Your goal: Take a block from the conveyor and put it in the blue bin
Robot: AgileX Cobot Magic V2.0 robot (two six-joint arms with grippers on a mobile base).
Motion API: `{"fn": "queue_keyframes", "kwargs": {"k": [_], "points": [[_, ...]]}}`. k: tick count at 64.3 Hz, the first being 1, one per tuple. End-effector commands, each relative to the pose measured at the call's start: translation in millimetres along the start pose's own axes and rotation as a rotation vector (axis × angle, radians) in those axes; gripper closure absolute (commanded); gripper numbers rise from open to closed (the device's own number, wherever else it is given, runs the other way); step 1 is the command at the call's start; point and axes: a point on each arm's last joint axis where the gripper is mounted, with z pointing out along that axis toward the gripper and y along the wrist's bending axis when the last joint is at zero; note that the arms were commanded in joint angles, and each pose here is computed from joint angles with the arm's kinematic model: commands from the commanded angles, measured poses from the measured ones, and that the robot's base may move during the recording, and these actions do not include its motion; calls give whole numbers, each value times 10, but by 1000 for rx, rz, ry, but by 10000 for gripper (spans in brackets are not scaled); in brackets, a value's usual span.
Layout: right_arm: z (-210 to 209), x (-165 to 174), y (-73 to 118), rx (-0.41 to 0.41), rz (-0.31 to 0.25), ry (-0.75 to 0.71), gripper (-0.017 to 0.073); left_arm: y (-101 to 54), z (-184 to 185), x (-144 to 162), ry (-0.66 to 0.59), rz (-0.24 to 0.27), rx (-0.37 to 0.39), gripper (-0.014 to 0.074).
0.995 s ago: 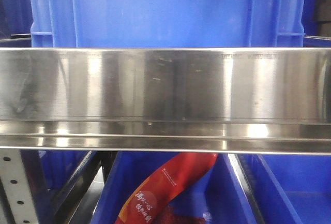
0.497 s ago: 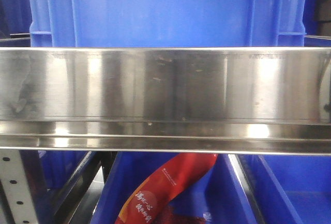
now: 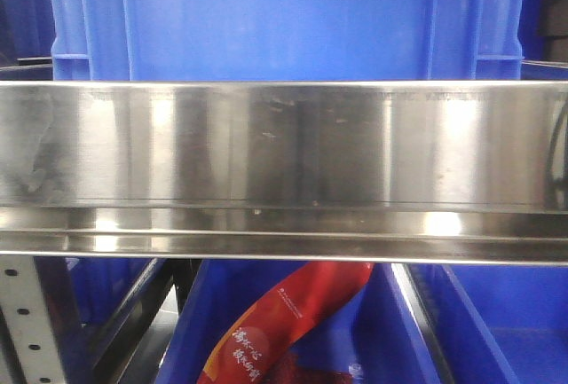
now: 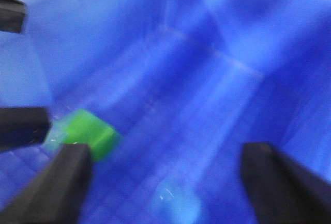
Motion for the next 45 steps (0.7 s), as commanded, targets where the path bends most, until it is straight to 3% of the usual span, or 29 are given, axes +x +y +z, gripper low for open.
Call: {"fn": "queue_keyframes", "kwargs": {"k": [1,14,20,34,45], "points": [[-229,-73,25,3,-11,-63,285,-19,-215,-94,-30,4,5,151],[-686,-64,79,6,-21,-140,731,-8,-685,-119,-40,11,-4,523],[-863,21,102,10,-23,-174,720,-5,-937,-101,-64,12,-8,703],[-1147,485,141,32,-16,-275,720,-18,-1367,220,-170,-5,-11,704],[-1263,1006,166,48,-9,-326,721,-49,-1528,716,-251,-33,-2,704]]}}
